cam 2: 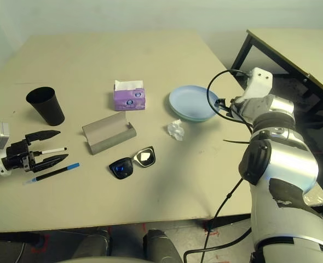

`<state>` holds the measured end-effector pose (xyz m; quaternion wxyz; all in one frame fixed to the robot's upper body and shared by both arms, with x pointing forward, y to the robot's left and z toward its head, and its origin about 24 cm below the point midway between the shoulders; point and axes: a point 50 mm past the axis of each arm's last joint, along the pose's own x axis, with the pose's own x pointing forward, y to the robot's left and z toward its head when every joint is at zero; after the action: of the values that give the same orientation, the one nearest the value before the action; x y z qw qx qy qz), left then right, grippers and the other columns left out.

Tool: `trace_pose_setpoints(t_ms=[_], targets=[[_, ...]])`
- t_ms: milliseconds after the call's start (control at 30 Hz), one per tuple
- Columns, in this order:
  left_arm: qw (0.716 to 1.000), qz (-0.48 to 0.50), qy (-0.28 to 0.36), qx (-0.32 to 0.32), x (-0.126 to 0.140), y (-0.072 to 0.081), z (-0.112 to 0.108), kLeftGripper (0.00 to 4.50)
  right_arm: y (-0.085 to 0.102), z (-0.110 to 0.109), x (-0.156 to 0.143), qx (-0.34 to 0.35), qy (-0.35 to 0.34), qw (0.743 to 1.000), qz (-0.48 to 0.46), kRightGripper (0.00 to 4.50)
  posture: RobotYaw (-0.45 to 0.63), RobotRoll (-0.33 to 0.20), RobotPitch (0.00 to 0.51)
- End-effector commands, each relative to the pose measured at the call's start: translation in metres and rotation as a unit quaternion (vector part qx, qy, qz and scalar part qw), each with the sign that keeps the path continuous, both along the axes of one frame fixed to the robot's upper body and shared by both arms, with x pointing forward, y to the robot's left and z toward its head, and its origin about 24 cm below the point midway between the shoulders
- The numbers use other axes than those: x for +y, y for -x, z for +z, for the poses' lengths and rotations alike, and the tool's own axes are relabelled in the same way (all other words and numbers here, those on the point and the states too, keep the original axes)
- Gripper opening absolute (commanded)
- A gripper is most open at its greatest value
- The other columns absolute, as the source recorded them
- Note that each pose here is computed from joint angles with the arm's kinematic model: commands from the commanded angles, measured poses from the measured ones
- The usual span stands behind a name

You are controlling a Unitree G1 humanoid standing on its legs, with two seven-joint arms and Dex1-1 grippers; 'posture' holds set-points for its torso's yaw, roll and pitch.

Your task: Organize and tidy the items on the table.

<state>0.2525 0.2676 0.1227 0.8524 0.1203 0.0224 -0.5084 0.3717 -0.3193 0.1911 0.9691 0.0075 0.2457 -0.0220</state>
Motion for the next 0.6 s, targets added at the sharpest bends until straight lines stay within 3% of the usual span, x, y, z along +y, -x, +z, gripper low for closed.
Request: trace_pose_setpoints(t_ms=[33, 167, 367, 600], targets=[[0.999, -0.031, -0.002, 0.023, -0.004, -0.001, -0.005, 4.5, 0.013, -0.008, 0.007, 0.029, 0.06, 0.991, 0.114, 4.46, 0.0, 0.0, 0.062], [0.998, -0.05, -0.009, 0.029, -0.007, -0.003, -0.007, 4.5, 0.04, -0.02, 0.021, 0.036, 0.085, 0.97, 0.225, 4.46, -0.01, 0.0, 0.057], [0.998, -0.051, -0.01, 0.026, -0.007, -0.008, -0.007, 4.5, 0.073, -0.041, 0.043, 0.028, 0.074, 0.953, 0.292, 4.46, -0.03, 0.0, 0.049], [0.998, -0.051, -0.014, 0.024, -0.004, -0.01, -0.006, 4.5, 0.074, -0.059, 0.068, 0.002, 0.072, 0.951, 0.301, 4.46, -0.03, 0.0, 0.037]])
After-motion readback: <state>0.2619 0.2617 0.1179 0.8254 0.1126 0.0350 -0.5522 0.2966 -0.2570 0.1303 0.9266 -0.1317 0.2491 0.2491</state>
